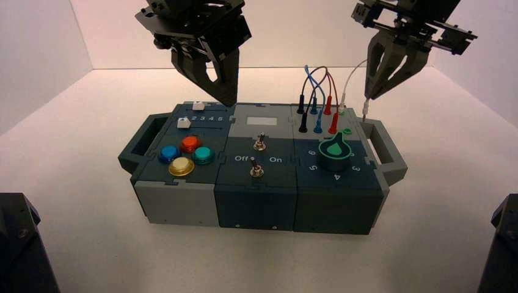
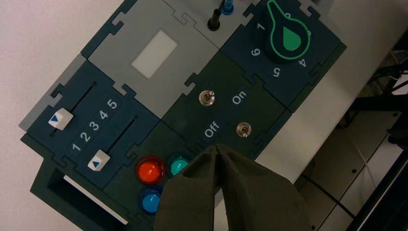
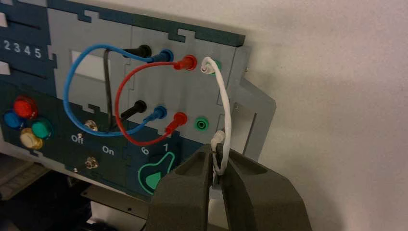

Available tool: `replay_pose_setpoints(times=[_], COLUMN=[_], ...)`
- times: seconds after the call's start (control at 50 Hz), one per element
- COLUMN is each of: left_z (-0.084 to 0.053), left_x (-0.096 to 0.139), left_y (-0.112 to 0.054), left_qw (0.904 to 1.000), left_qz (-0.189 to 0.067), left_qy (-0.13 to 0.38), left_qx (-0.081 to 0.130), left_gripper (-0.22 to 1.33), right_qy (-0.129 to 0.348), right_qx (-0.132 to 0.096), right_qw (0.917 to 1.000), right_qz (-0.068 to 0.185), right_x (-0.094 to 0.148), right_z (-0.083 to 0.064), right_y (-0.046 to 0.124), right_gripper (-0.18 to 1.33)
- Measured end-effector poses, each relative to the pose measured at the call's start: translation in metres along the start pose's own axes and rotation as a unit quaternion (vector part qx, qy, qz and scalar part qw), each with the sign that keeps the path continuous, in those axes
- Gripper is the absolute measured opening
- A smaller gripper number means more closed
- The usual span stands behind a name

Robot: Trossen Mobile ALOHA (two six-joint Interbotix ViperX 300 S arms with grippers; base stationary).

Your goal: Pull the white wire.

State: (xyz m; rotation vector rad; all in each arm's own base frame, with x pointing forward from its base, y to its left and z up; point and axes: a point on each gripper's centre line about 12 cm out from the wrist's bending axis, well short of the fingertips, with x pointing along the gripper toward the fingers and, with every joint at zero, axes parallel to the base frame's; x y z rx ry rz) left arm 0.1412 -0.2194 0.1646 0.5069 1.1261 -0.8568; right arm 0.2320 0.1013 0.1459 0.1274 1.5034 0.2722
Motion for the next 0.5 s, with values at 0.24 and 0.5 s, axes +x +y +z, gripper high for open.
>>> replay_pose_setpoints(times=[0.24,0.5], left_z=[0.0,0.0], left_x=[0.0,0.0], left_y=[0.0,0.0], left_qw=[1.0,1.0], left_qz=[0.0,0.001], left_qy=[0.001,0.001], left_qx=[0.001,0.001], left_gripper=[-0.16,-0.16], right_qy=[0.007,0.01], right_qx=[0.002,0.011], right_qw=[1.0,0.9998], right_qz=[0.001,0.016], right_x=[0.001,-0.004], right_z=[-0.001,-0.01], right_y=[0.0,0.003], right_gripper=[0.4,0.4])
